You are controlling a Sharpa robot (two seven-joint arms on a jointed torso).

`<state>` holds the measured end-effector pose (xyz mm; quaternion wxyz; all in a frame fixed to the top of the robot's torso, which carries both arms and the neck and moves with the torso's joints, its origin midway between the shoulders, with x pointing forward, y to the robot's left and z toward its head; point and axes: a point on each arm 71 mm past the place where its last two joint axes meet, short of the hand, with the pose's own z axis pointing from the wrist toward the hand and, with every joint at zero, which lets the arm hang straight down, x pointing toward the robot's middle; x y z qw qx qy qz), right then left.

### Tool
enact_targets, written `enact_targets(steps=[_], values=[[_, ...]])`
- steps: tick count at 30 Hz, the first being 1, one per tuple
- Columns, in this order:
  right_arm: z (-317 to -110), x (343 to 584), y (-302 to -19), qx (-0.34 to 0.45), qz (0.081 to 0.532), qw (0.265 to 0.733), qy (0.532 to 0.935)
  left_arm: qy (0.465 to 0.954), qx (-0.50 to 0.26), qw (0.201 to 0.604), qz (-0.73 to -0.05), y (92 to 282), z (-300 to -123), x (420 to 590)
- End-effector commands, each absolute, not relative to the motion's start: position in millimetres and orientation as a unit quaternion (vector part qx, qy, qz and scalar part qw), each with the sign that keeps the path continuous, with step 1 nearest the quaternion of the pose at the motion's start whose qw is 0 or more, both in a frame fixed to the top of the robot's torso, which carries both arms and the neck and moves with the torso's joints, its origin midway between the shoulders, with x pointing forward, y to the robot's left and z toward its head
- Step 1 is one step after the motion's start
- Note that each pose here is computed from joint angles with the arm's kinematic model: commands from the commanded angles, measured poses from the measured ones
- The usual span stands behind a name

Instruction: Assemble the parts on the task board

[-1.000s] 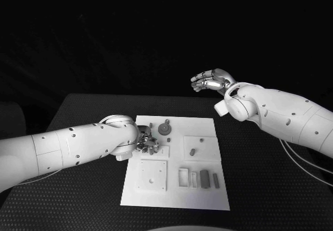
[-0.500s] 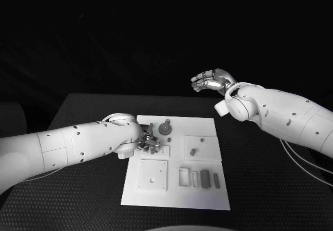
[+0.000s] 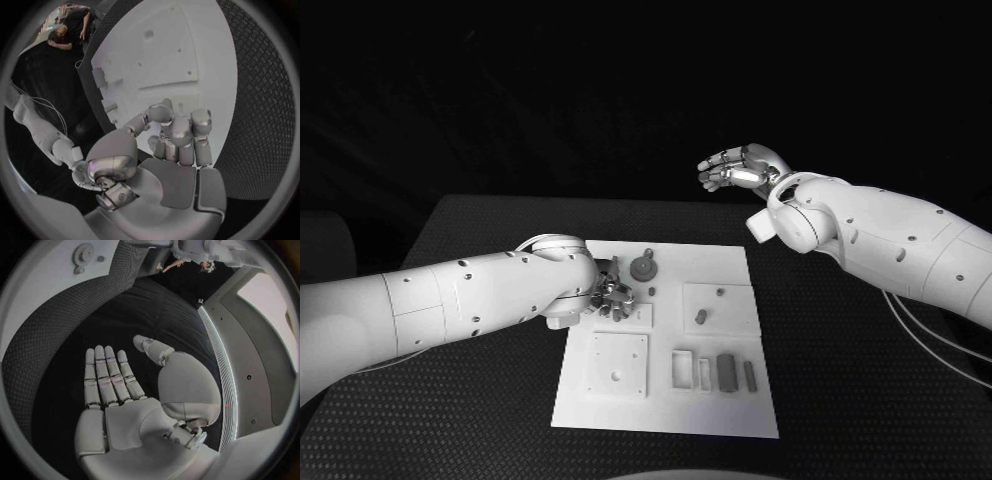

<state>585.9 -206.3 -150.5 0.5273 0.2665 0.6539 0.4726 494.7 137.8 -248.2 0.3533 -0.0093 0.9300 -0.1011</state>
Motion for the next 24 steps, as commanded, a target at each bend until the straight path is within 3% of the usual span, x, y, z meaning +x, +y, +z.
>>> enact_targets(steps=[1,24], values=[[-150.5,585.4,-204.7,0.261,0.478,0.523,0.655,0.936,0.020,0.342,-0.082,132.8,-258.3,488.6],[-150.8,585.3,-203.7,0.260,0.479,0.521,0.657,0.936,0.022,0.340,-0.085,128.7,-258.4,489.0]])
